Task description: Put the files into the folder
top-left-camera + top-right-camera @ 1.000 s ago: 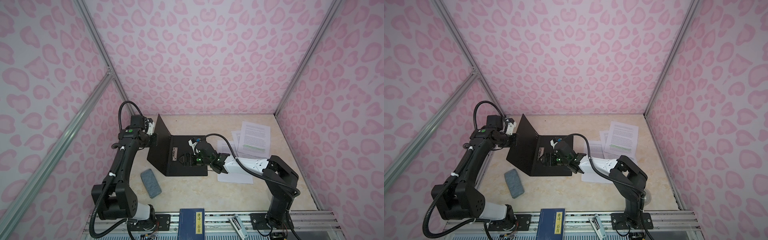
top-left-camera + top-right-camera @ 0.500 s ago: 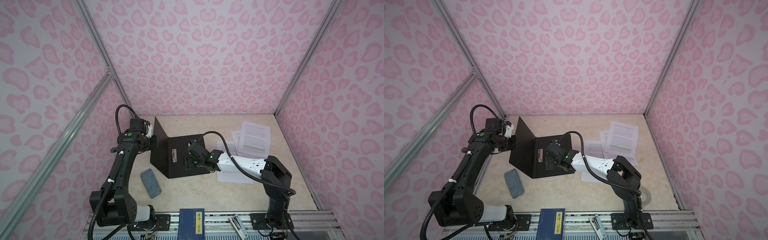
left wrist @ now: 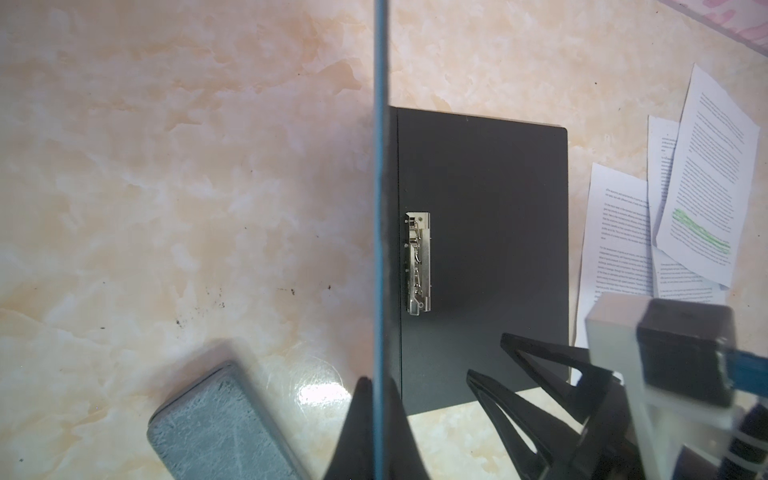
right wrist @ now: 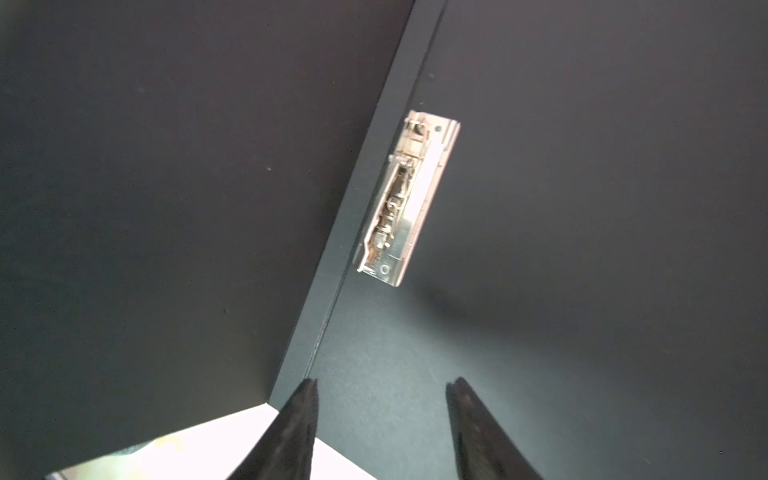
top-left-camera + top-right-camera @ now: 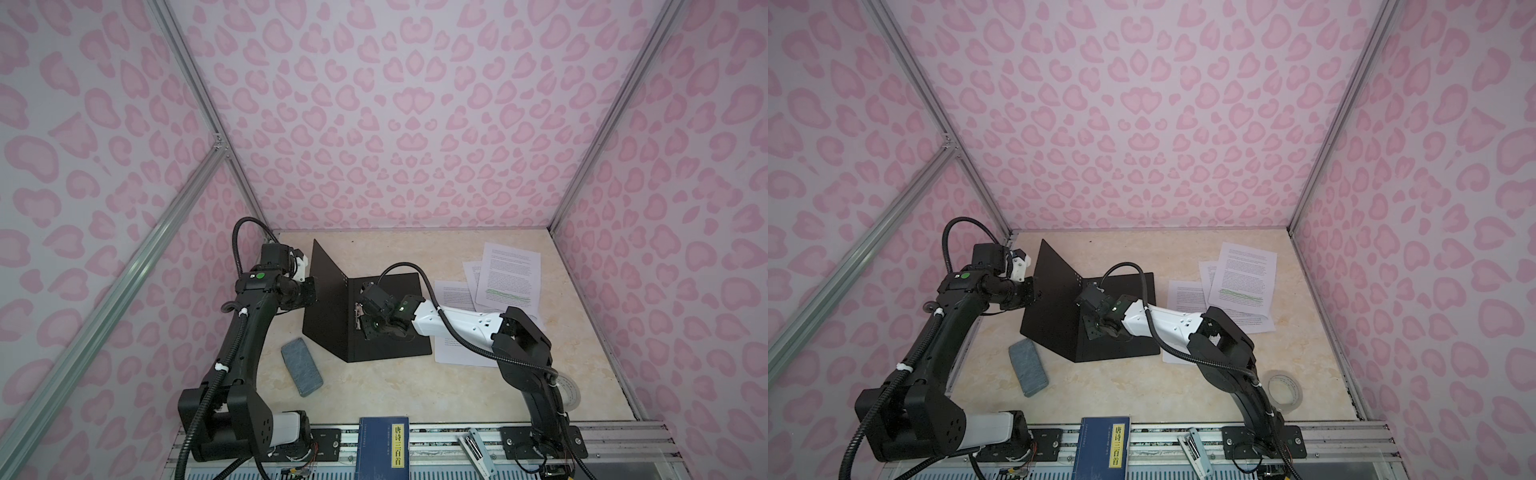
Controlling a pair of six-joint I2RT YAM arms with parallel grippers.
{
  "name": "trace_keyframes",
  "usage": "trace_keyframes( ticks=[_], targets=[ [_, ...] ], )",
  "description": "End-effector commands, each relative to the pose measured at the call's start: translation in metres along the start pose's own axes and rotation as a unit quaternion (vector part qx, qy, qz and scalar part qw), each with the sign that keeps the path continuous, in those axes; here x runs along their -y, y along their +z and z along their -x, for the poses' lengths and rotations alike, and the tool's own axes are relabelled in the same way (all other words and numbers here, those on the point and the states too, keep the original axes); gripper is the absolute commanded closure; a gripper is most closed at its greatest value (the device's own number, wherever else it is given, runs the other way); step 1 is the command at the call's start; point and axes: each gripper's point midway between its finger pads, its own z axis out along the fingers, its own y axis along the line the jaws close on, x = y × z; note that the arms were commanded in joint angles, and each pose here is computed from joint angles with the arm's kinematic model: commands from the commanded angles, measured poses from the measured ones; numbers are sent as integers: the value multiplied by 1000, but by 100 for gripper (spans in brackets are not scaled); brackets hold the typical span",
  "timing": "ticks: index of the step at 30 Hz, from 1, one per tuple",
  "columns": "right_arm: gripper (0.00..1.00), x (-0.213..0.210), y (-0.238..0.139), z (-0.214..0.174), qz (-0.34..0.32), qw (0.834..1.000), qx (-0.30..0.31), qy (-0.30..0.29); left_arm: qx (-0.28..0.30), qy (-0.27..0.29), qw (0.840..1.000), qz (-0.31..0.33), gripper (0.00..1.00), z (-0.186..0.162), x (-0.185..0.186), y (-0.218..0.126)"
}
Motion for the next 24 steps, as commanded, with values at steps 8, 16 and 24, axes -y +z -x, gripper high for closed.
trace_keyframes(
  ticks=[8,16,24],
  targets=[
    [58,0,26,-1,15,999,-30,9,-31,12,999,-14,96,-14,5,-1],
    [68,4,41,-6,35,998,-47,34,-31,8,999,-27,97,-16,9,-2],
    [70,-1,50,-7,71,995,-47,54,-39,2,999,-35,96,-22,11,-2]
  ],
)
